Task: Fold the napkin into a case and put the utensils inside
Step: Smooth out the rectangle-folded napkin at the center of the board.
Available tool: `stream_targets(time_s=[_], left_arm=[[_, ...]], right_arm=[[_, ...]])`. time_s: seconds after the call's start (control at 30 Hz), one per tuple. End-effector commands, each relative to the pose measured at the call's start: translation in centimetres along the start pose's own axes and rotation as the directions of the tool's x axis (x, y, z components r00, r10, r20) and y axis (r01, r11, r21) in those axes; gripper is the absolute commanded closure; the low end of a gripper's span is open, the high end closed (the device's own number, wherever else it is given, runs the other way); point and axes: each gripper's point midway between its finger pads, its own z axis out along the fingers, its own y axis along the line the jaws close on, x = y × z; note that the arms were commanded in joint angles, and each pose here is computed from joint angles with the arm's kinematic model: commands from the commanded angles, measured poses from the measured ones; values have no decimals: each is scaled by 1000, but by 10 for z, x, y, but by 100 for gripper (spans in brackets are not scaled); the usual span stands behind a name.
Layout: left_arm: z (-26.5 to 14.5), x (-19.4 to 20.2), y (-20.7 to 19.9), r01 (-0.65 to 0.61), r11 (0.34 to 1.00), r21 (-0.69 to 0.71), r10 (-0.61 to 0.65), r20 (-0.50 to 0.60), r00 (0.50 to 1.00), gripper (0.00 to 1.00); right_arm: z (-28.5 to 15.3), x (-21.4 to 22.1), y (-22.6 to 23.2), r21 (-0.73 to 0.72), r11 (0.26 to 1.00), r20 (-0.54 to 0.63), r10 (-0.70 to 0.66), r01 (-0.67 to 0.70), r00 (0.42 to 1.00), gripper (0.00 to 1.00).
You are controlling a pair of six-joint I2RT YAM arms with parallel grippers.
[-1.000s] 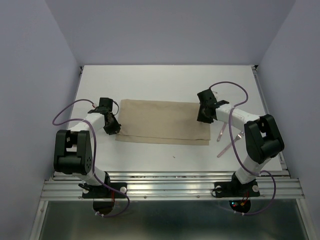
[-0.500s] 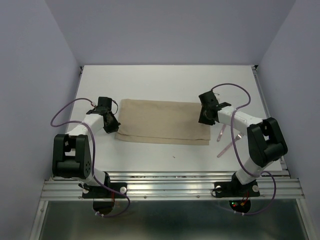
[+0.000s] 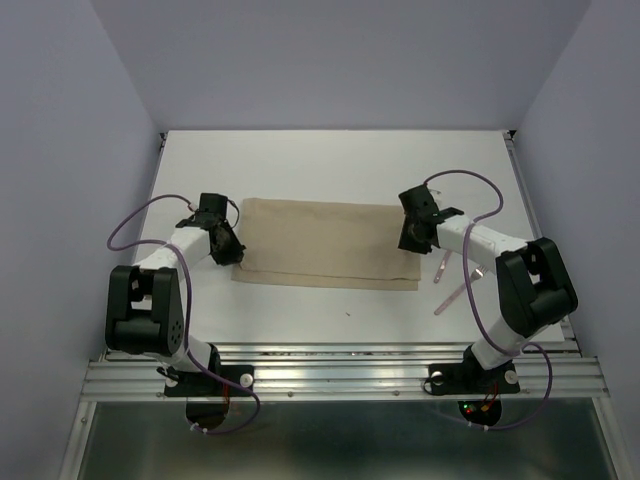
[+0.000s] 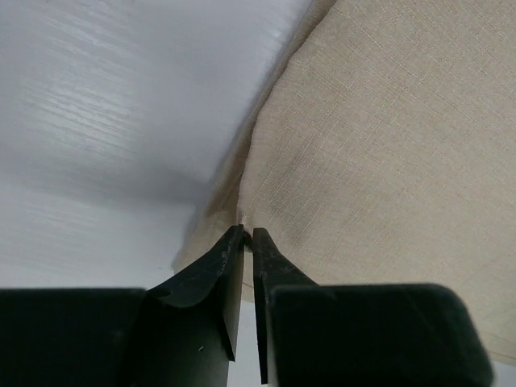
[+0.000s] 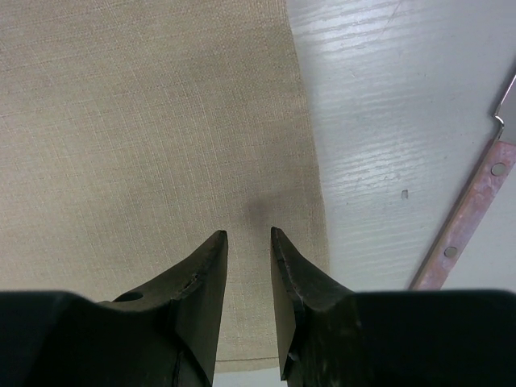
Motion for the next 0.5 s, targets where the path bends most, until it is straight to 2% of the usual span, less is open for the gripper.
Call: stream_targets(time_s=[0.0,0.2,0.23,0.4,0.47], left_arm=[[3,1,-9,-10,999,37,10,-2,1000,79],[5,-2,-9,-8,1000,25,7,10,1000,86],[5,-2,-9,-8,1000,24,7,10,1000,84],[8,0,-7,-9,1000,9,9,2,1000,64],[8,0,-6,-9,1000,7,9,-1,1000,62]], right_arm=[[-11,-8,-2,-9,1000,39,26,-26,999,66],[-10,-6,-2,-10,1000,31,25,-24,999,66],[-9,-6,-2,-10,1000,33,25,-25,999,66],[-10,-7,-1,-11,1000,34,27,-27,999,66],[-10,-7,-1,-11,1000,33,27,-26,999,66]])
